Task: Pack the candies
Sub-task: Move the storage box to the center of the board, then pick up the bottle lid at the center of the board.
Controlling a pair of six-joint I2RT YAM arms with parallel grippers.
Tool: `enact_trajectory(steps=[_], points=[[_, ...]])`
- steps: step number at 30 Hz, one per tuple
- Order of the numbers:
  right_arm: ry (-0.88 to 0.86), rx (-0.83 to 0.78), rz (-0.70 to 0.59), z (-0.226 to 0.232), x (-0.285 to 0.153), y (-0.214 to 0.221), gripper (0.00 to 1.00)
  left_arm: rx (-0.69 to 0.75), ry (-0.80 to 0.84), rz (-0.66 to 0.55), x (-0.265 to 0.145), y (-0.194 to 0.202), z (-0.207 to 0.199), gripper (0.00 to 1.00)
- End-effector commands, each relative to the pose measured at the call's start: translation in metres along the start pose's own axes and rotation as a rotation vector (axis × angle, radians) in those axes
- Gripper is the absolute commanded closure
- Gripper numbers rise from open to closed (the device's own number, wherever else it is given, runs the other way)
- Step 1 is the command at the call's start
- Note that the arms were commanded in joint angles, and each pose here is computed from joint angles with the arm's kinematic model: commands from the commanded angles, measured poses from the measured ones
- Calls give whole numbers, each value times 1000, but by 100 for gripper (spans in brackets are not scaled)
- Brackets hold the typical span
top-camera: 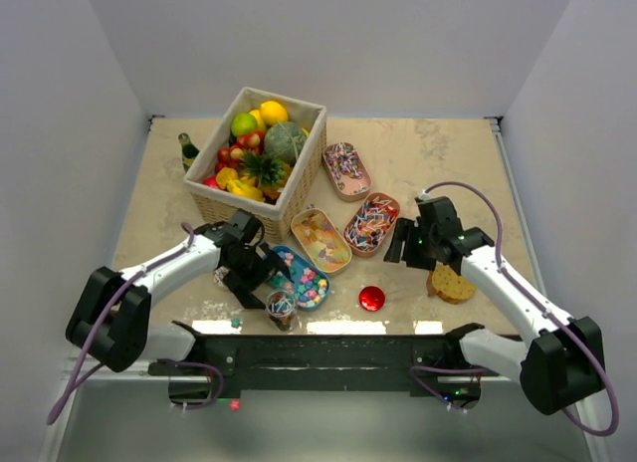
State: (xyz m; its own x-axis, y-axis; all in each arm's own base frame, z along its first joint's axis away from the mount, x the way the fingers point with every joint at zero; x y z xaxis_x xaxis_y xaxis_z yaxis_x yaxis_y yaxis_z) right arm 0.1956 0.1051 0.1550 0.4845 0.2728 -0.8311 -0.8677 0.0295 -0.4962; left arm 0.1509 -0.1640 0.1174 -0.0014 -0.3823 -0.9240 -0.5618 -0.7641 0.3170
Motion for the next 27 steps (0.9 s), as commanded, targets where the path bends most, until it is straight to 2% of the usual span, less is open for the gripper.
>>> enact_trajectory(steps=[1,10,15,16,24,27], points=[[-112,-67,125,8,9,30,36,67,155,23,-5,10,-43,6],[-134,-85,152,19,18,35,39,127,145,30,8,18,-65,7],[-135,-141,235,26,36,48,45,175,171,18,6,17,-74,7],[-137,-164,251,31,38,52,49,184,163,7,5,16,-73,8],[-34,-175,267,29,51,64,57,255,133,-140,-20,9,-71,8],[-17,-176,279,27,55,67,68,251,62,-220,-29,3,-50,8]])
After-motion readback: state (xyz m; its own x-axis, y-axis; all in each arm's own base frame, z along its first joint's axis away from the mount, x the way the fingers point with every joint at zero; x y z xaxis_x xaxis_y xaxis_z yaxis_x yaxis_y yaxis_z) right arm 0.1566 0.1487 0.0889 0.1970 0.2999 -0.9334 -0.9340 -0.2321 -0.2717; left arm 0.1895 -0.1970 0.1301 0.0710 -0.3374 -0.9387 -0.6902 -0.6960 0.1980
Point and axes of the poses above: each gripper's point midway between its finger pads, its own x axis out along the fingers, its own z axis along the line the jaws close on, y = z × x, the point moved 7 cm from there along -x, back along the fingers, and after that the axes turned 13 degrees about -x, right-handed, at the moved point
